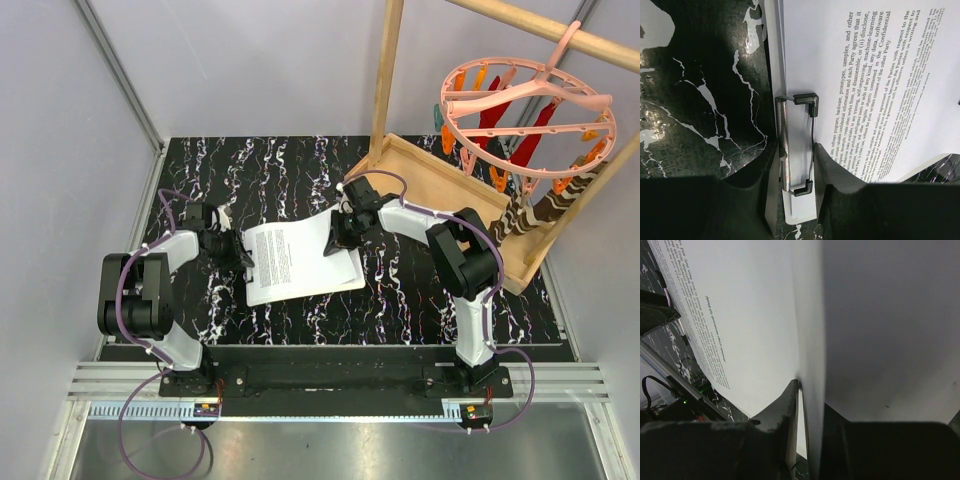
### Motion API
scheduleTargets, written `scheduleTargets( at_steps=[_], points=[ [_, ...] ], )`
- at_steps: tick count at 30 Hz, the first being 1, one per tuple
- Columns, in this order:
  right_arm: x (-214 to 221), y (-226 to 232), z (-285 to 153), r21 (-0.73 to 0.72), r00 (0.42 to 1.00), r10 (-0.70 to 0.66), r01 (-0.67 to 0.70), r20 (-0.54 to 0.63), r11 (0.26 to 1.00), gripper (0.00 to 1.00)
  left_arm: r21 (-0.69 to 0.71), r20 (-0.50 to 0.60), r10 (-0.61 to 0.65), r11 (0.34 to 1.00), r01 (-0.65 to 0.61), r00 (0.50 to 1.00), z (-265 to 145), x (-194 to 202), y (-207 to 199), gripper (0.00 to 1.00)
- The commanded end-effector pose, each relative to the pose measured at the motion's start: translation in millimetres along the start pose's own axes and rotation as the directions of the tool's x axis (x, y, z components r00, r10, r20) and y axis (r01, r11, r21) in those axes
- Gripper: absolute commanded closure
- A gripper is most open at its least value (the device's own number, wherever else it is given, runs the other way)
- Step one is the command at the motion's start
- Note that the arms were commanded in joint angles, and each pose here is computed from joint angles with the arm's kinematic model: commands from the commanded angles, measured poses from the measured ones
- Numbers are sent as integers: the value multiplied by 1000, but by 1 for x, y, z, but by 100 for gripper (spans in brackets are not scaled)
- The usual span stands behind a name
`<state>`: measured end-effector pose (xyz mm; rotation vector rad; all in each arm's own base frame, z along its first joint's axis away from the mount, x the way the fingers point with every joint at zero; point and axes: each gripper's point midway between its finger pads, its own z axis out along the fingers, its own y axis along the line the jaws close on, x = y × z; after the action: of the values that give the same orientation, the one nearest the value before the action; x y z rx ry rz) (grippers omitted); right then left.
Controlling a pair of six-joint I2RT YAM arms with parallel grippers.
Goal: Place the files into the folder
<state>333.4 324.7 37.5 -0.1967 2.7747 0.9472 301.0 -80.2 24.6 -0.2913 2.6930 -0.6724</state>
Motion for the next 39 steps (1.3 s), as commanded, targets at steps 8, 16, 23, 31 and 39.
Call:
scheduleTargets(
  at_steps=[8, 16, 23, 31, 39],
  points=[
    [-6, 11, -5, -38, 999, -23, 24, 33, 999, 63, -142, -9, 26, 989, -27, 1000, -9, -8, 6, 47],
    [-21, 23, -20, -23, 997, -59, 61, 57, 998, 36, -143, 212, 109, 987, -80, 971, -76, -61, -37, 3],
    [-48, -15, -98, 392, 967, -205, 132, 153, 910, 0, -6, 260, 178, 983, -183, 949, -107, -54, -100, 3],
    [-15, -10, -208, 503, 912, -318, 153, 259, 850, 0, 194, 369, 347, 878, -437, 862, -162, -22, -213, 1],
    [32, 112, -387, 142, 592, -318, 325, 740, 935, 0, 401, 691, 258, 641, -655, 675, -329, -9, -313, 1]
  ],
)
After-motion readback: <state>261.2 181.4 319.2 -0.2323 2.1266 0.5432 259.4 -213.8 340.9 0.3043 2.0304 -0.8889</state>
